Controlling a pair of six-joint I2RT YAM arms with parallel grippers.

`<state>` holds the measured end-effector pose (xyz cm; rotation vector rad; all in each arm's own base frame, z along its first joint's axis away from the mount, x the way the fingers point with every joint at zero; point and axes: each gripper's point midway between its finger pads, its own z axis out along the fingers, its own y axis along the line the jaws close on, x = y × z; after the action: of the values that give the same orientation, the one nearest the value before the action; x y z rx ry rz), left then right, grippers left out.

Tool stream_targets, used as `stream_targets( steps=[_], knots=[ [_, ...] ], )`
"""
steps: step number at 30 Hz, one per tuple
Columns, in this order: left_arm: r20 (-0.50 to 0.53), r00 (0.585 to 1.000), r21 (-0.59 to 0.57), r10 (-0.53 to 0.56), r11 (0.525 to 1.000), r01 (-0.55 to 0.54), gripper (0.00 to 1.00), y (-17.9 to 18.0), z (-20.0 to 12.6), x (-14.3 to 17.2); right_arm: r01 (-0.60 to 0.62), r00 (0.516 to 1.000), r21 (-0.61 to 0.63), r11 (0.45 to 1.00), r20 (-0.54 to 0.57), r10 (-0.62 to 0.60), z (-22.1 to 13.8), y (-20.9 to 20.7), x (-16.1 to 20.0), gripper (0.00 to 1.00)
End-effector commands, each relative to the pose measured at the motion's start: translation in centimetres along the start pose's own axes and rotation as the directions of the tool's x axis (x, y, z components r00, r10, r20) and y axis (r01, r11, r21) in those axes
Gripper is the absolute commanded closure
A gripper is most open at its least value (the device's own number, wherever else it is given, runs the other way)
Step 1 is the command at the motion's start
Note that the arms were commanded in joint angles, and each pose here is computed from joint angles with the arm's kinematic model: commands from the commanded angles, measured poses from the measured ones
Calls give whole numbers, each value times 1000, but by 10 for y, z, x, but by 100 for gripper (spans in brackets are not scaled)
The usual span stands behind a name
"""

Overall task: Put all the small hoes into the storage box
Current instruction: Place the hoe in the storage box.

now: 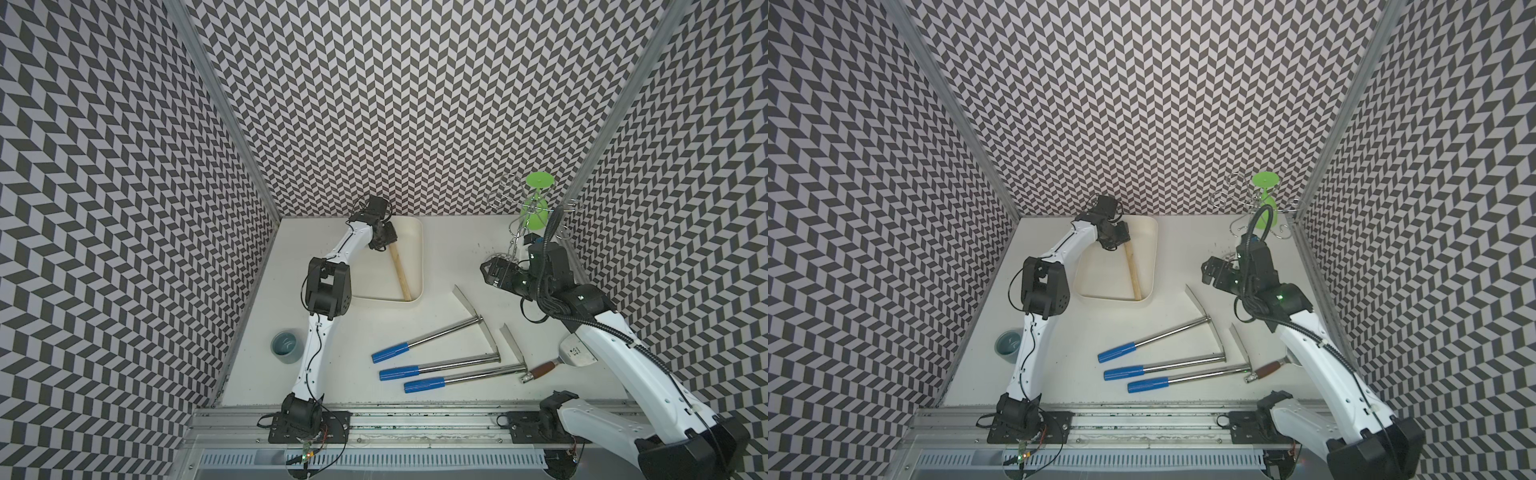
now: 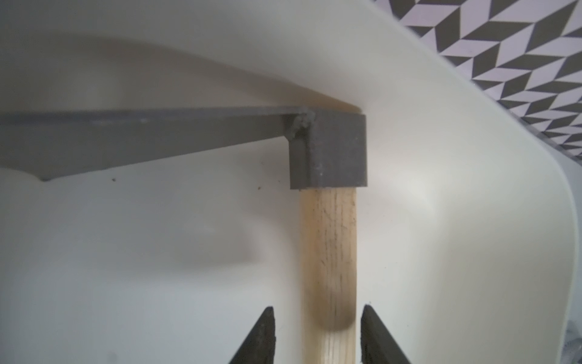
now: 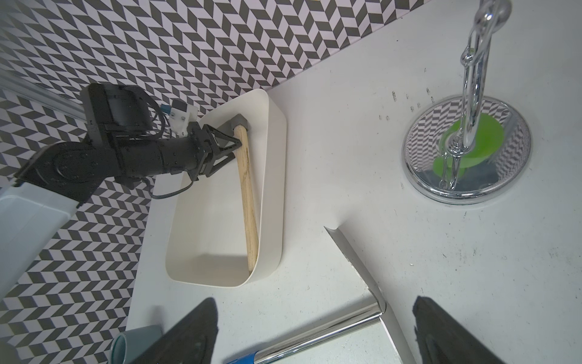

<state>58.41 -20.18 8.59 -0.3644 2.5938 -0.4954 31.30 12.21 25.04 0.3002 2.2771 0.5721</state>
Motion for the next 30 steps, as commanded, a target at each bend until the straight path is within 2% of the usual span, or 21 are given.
stream_targets(
  steps=[1, 5, 7, 10, 16, 20, 23, 27, 30],
  knots=[
    [172, 983, 117, 67, 989, -88, 49, -54, -103, -41, 8, 999, -37, 999, 33, -6, -1, 10, -9, 3],
    [295, 947, 148, 125, 974, -174, 38, -72, -174, -54, -2, 1000, -56, 998, 18, 3, 2, 14, -8, 3],
    [340, 927, 118, 156, 971, -207, 37, -68, -200, -53, -6, 1000, -71, 997, 0, 6, 5, 16, -4, 3],
    [356, 912, 40, 202, 972, -231, 37, -45, -221, -43, -22, 999, -99, 995, -47, 17, 11, 20, 5, 3],
    [299, 913, -105, 279, 960, -259, 37, 15, -225, -11, -40, 986, -68, 997, -164, 29, 26, 22, 25, 8],
    [294, 918, -115, 267, 963, -243, 37, 41, -232, 3, -48, 975, -49, 998, -220, 36, 32, 25, 38, 12],
    [303, 923, -102, 238, 971, -217, 37, 57, -239, 8, -69, 952, -32, 997, -302, 56, 37, 25, 54, 15],
    [308, 926, -103, 219, 975, -196, 37, 74, -248, 15, -150, 906, 21, 988, -396, 146, 46, 20, 78, 18],
    [310, 929, -101, 203, 979, -180, 37, 87, -254, 22, -273, 876, 44, 961, -402, 267, 46, 20, 85, 19]
  ],
)
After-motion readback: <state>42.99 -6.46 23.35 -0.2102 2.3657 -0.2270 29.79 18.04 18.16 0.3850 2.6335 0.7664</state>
